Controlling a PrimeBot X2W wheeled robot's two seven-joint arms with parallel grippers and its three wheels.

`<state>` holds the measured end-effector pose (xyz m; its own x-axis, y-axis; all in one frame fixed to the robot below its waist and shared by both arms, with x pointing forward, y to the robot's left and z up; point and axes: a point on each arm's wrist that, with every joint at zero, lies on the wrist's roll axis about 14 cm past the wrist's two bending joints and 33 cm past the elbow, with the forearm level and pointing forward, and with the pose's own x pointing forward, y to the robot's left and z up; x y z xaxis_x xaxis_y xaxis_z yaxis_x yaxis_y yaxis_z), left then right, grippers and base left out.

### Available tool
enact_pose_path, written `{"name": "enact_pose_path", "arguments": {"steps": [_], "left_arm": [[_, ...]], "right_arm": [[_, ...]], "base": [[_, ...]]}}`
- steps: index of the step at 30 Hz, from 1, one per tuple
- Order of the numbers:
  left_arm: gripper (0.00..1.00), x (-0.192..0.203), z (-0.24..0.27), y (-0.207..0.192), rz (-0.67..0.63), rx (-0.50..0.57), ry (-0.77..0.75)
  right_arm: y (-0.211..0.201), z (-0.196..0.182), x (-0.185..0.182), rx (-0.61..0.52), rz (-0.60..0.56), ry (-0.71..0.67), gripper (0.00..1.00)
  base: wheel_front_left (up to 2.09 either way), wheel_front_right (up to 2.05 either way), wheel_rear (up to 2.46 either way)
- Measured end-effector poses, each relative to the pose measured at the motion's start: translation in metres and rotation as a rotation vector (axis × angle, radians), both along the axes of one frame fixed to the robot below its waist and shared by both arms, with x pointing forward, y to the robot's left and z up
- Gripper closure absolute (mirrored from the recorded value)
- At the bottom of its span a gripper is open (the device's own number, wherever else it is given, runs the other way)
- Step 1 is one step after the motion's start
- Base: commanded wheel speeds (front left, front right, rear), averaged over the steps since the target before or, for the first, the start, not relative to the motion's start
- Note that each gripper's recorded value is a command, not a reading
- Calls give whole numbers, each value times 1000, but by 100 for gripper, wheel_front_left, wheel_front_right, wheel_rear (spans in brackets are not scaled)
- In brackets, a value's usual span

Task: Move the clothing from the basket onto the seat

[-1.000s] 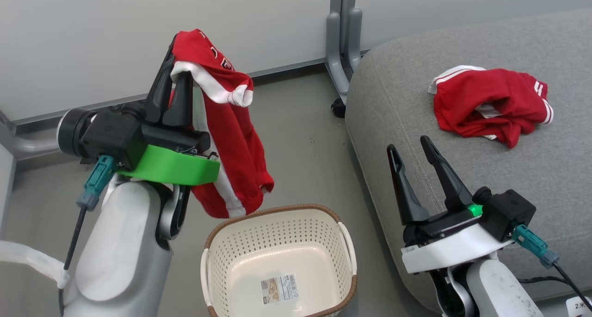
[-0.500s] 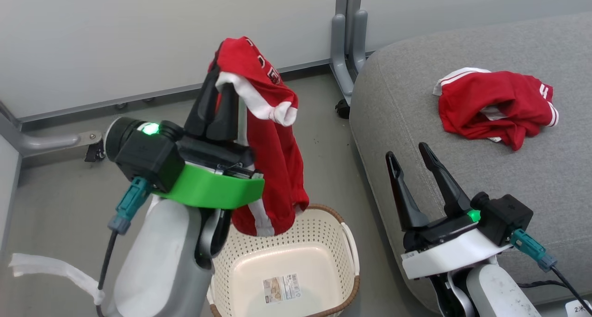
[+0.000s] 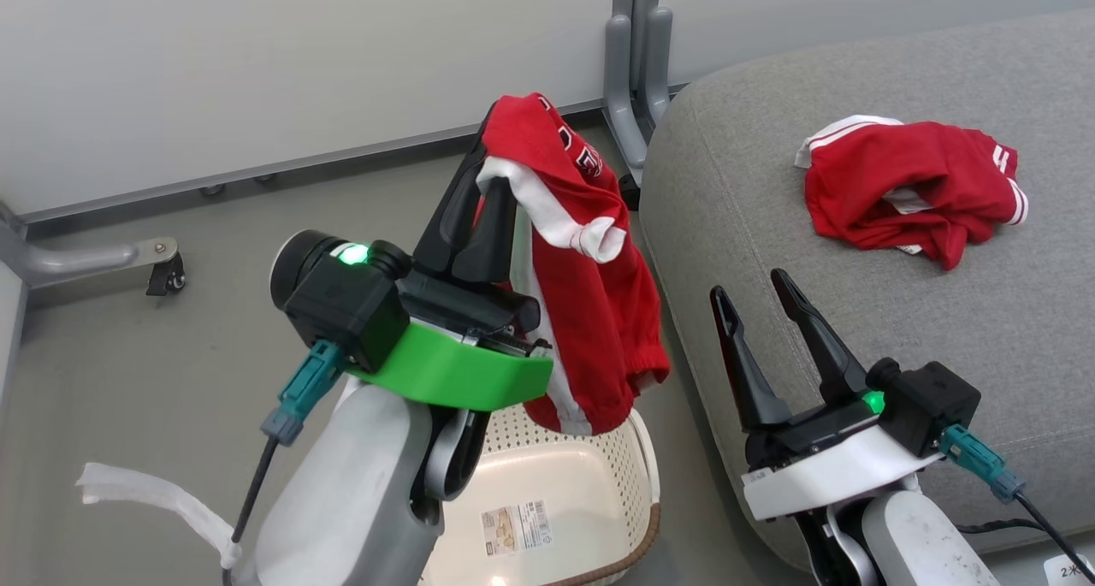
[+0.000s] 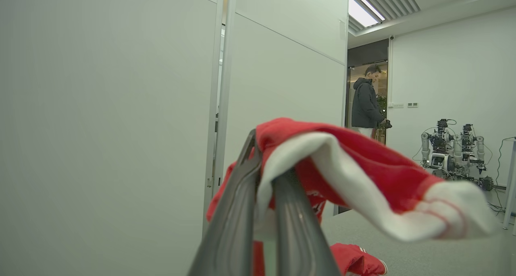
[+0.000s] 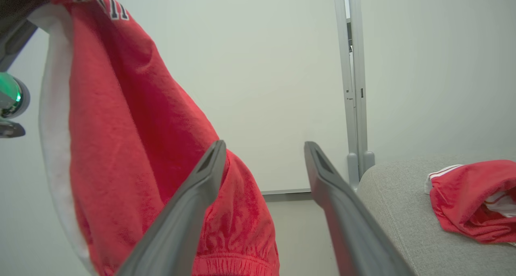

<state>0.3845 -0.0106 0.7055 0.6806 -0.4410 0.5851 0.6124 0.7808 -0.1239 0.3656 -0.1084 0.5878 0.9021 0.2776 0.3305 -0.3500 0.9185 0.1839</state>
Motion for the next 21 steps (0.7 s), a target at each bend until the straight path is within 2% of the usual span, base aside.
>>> {"name": "enact_pose_path", "arguments": {"steps": [10, 17, 21], "left_arm": [[100, 3, -3, -4, -10, -1, 12], [100, 4, -5, -6, -13, 5, 16], [100, 2, -6, -7, -17, 8, 20]], "right_arm": [[5, -4, -2, -1, 23, 14, 0], [62, -1, -21, -21, 227, 0, 0], [81, -7, -29, -44, 305, 13, 0]], "base": [[0, 0, 0], [0, 0, 0], [0, 0, 0]]}}
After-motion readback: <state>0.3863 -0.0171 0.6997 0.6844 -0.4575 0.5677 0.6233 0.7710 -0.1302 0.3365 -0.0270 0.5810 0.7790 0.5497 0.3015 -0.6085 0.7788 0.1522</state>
